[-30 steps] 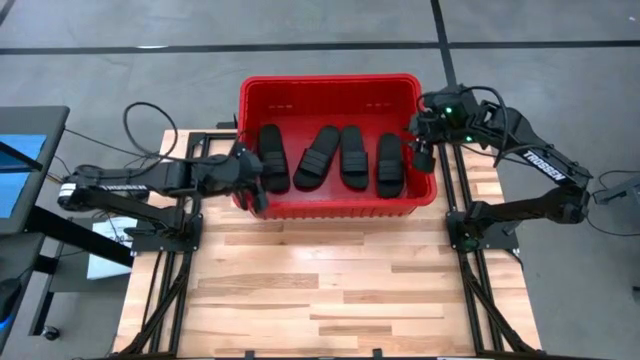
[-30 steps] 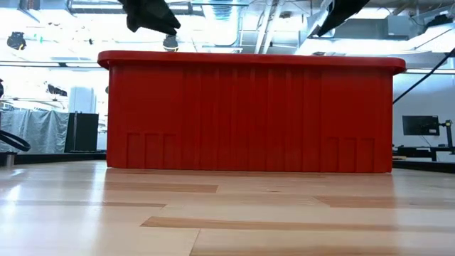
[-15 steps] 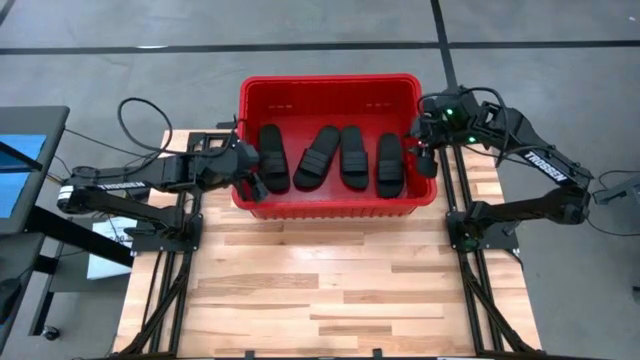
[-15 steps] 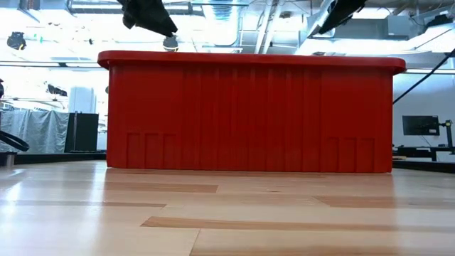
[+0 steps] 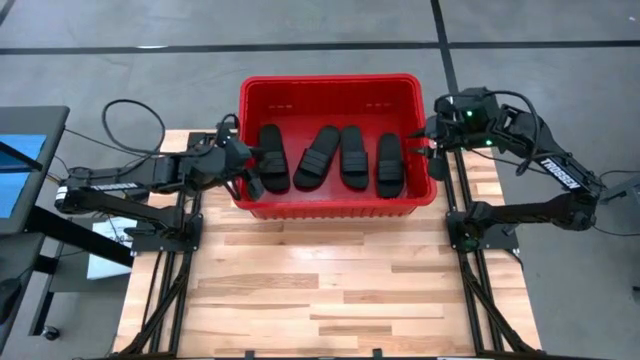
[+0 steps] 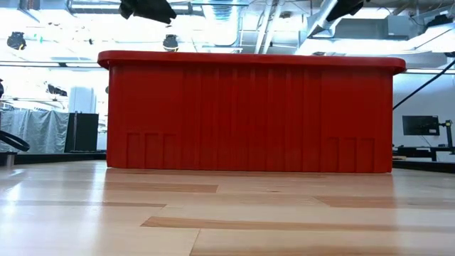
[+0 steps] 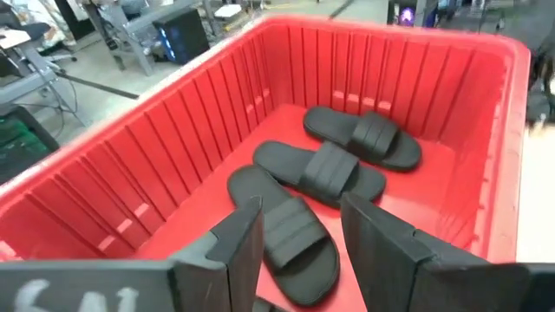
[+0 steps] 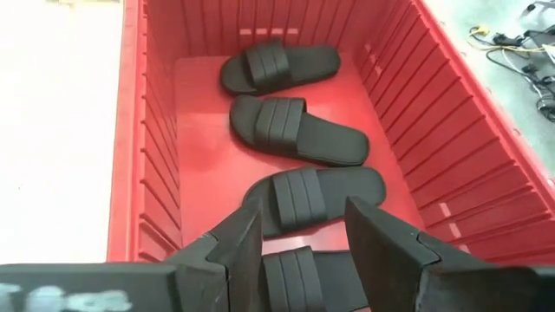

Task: Pick and place slides into bin
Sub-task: Adjust the black slippers in the red bin

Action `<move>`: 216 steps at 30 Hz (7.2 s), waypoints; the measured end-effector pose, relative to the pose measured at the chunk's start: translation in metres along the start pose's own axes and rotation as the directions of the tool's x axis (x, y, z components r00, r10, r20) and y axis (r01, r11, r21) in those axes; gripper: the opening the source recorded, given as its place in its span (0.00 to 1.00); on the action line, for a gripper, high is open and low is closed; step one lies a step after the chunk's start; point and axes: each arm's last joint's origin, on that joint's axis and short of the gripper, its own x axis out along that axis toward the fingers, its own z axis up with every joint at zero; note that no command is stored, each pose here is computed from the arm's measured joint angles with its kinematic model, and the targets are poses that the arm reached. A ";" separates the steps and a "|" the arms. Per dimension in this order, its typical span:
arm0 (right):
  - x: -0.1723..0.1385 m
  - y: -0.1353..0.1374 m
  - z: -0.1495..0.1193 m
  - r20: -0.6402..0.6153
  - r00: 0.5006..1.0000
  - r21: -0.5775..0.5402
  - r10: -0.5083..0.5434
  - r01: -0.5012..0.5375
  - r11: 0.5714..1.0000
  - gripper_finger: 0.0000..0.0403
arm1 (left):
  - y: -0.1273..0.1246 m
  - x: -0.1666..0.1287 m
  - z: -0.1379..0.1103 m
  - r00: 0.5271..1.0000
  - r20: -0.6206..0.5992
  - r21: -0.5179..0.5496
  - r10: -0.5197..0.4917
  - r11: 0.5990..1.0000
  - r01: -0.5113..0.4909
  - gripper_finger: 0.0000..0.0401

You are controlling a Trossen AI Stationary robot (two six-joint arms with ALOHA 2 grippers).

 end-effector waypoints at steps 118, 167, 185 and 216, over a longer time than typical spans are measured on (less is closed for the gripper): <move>0.315 -0.057 0.020 -0.587 0.718 0.340 0.373 -0.199 0.919 0.00 | 0.049 -0.040 0.073 0.954 0.218 0.013 0.204 0.977 -0.212 0.37; 0.337 -0.068 -0.009 -0.734 0.641 0.212 0.225 -0.099 0.972 0.00 | 0.049 -0.039 0.070 0.958 0.196 0.105 0.207 0.967 -0.230 0.37; 0.329 -0.067 -0.013 -0.829 0.543 0.149 0.133 -0.015 0.989 0.00 | 0.049 -0.039 0.070 0.959 0.195 0.103 0.206 0.968 -0.229 0.37; 0.239 -0.102 0.098 -0.296 0.955 0.218 0.020 0.047 0.975 0.00 | 0.077 0.036 0.092 1.000 0.005 0.086 -0.010 0.996 0.010 0.37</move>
